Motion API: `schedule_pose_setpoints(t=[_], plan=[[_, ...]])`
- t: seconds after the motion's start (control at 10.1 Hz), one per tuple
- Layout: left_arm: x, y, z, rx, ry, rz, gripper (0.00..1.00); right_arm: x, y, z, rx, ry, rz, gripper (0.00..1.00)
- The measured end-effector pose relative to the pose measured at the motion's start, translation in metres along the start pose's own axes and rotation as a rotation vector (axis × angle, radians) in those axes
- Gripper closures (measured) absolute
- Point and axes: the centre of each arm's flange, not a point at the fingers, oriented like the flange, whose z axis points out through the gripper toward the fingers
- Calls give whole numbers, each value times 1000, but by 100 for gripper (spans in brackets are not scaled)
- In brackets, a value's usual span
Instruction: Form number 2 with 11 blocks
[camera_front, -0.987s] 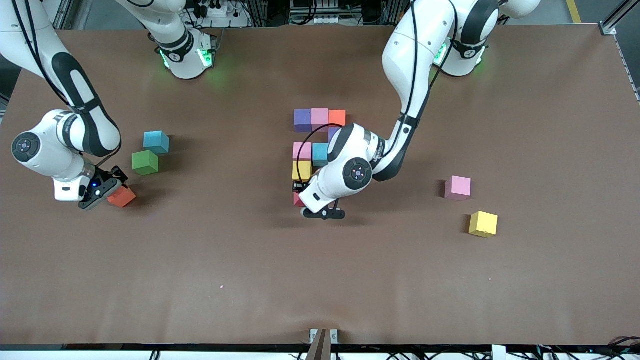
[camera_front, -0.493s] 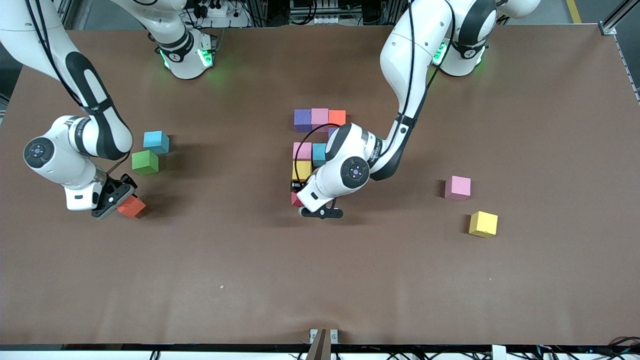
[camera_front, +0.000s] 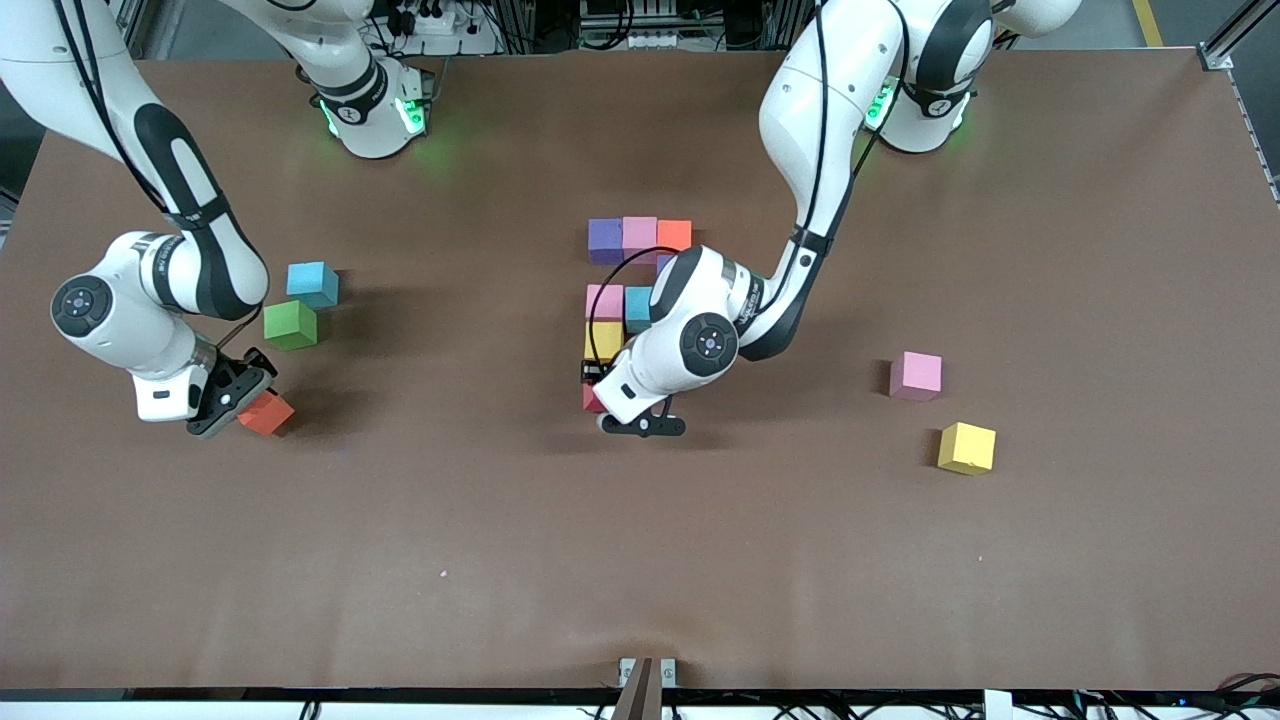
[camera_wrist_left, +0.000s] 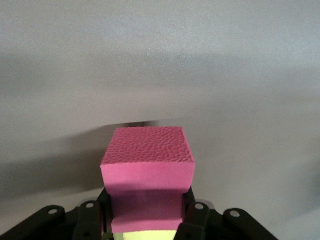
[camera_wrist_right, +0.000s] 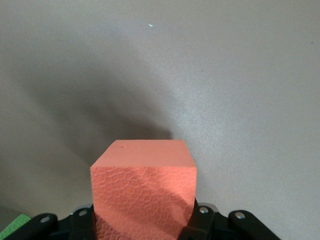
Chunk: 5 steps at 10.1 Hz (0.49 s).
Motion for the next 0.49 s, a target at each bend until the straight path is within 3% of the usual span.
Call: schedule_pose_setpoints(t=[0.49], plan=[[-6, 2, 12, 11, -11, 8, 46, 13, -8, 0, 8, 0, -26, 42]])
